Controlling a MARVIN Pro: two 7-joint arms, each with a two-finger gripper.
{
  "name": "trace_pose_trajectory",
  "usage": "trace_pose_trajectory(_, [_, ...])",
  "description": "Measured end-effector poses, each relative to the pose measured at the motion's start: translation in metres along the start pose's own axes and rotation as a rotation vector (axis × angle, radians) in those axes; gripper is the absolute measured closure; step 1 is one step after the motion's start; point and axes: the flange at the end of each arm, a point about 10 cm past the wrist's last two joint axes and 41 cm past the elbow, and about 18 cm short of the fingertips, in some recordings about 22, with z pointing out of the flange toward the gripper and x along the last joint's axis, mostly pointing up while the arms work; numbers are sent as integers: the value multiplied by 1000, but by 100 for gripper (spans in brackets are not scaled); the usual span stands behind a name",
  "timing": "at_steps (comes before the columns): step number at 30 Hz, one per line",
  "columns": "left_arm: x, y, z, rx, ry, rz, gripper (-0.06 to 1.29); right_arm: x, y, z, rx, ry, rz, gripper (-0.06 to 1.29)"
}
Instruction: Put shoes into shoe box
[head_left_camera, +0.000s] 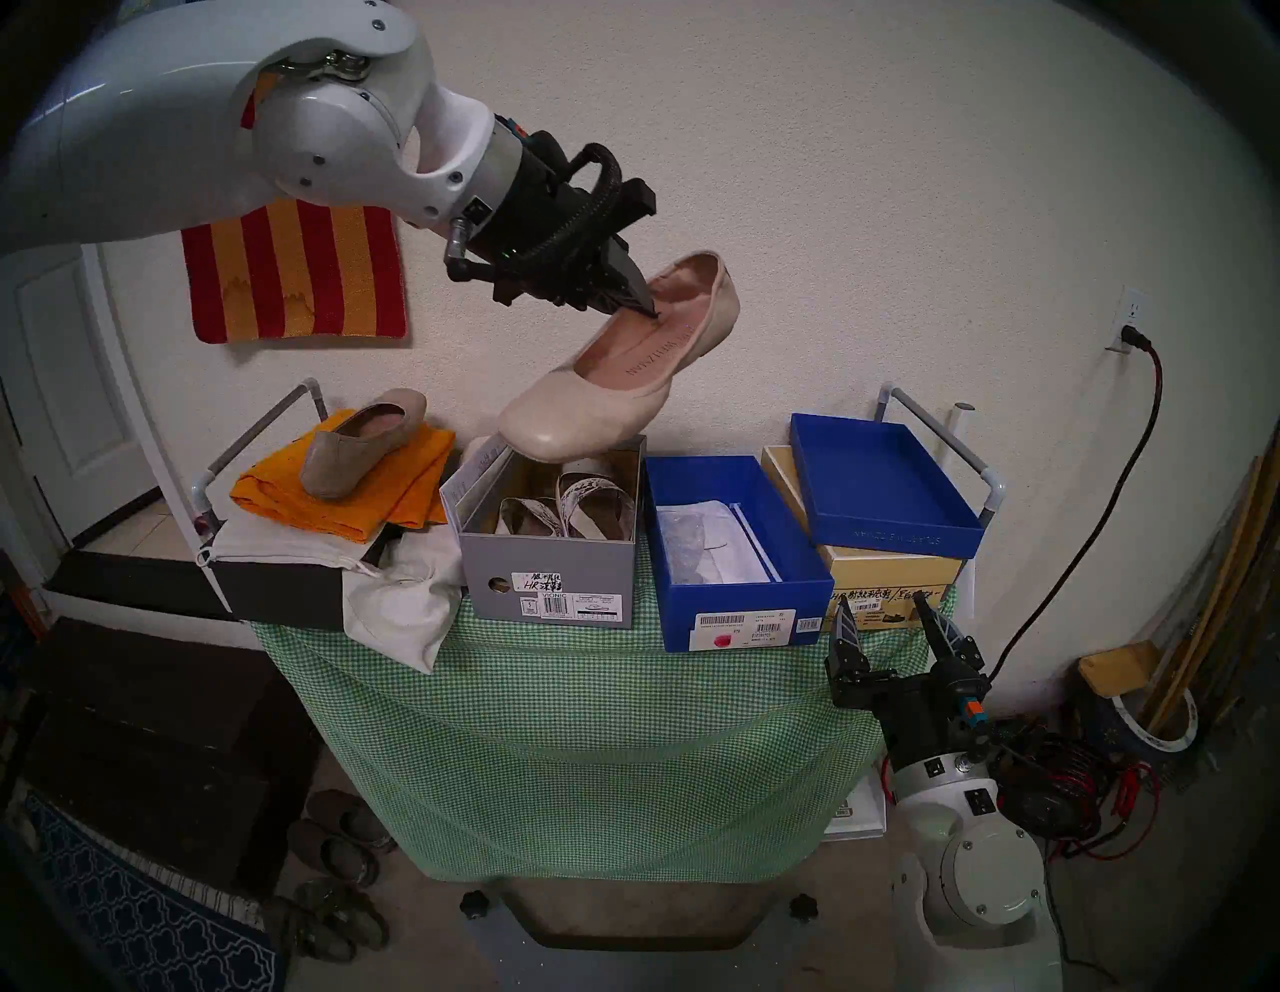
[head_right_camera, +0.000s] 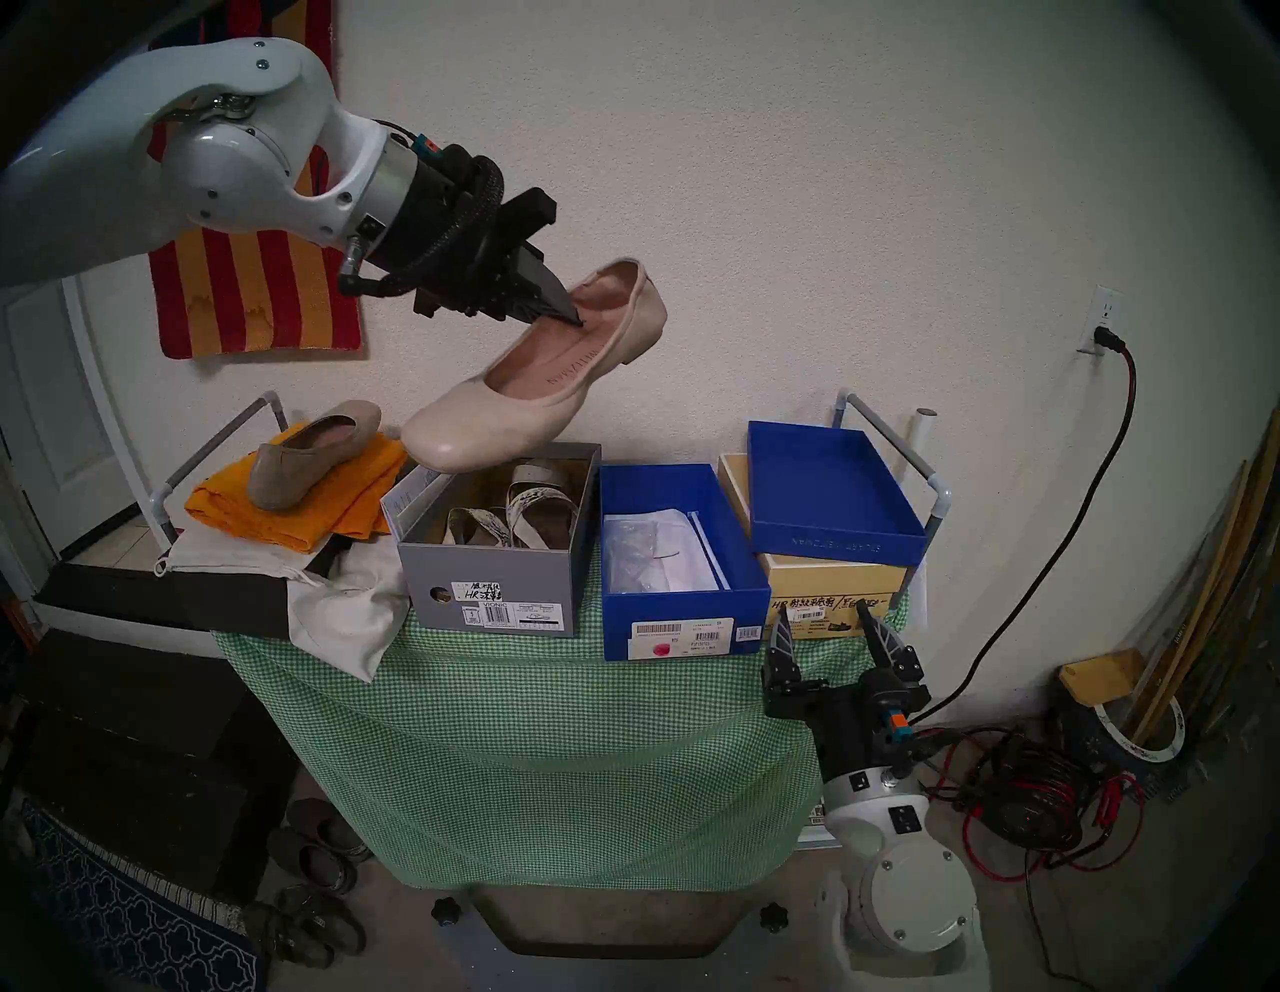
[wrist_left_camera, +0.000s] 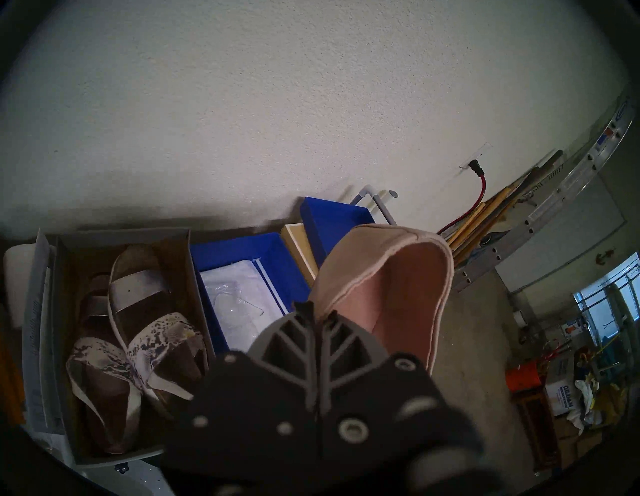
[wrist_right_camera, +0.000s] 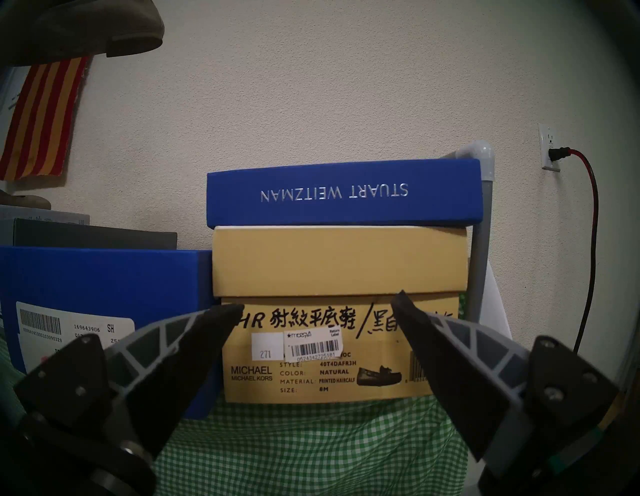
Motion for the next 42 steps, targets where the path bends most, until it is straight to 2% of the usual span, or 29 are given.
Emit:
trace_pose_trajectory(10, [-20,-9,35,78,39,-49,125,0,0,0,0,0,0,-1])
trace_pose_trajectory(16, [-19,-16,52,110,94,-94,125,0,0,0,0,0,0,-1])
trace_pose_trajectory(26, [-19,-20,92,154,183,-174,125,0,0,0,0,0,0,-1])
trace_pose_trajectory(42, [-35,-3,155,176,234,-295,125,0,0,0,0,0,0,-1])
